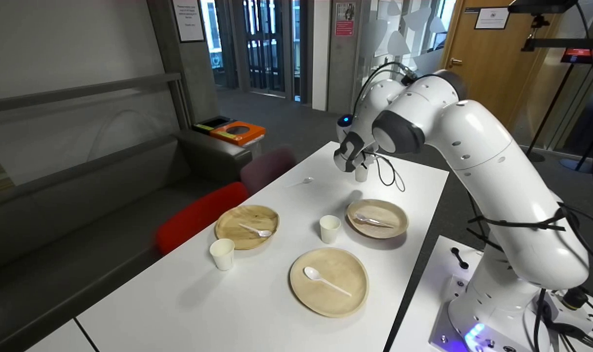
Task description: Put the first right cup upright
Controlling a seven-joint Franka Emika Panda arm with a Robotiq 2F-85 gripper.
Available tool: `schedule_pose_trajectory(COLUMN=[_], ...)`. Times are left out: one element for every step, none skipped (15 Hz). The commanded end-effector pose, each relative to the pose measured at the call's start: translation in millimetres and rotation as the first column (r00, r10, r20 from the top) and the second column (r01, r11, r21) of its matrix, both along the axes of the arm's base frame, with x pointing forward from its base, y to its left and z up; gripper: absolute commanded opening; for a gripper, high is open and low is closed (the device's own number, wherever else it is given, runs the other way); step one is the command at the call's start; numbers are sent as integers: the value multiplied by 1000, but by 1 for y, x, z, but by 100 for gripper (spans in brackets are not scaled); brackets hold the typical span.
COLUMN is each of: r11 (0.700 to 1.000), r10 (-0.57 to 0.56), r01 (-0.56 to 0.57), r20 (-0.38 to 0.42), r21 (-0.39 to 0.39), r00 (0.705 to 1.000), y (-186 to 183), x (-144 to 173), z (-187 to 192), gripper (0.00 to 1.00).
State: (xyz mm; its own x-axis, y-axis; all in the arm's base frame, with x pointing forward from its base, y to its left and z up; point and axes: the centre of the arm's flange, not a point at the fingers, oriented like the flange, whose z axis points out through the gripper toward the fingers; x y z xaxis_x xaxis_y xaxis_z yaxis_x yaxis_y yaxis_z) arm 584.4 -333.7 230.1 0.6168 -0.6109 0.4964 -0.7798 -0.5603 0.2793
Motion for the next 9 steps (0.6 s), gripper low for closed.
schedule_pose_trajectory(r11=[998, 995, 992, 989, 987, 984, 982, 981, 980], r10=[48, 63, 78, 92, 104, 114, 121, 125, 128], r01=[-42, -53, -63, -73, -82, -90, -95, -98, -101], r20=[-121, -133, -140, -147, -153, -157, -161, -160, -157], r21=[56, 82, 107, 130, 141, 151, 160, 167, 170], r00=[991, 989, 987, 985, 983, 981, 979, 979, 979], y=[26, 32, 37, 42, 45, 47, 48, 49, 48], x=[-15, -14, -14, -14, -13, -13, -13, -14, -15], z=[-3, -6, -9, -12, -14, -15, -16, -15, -15], gripper=[1, 1, 1, 1, 1, 1, 1, 1, 1])
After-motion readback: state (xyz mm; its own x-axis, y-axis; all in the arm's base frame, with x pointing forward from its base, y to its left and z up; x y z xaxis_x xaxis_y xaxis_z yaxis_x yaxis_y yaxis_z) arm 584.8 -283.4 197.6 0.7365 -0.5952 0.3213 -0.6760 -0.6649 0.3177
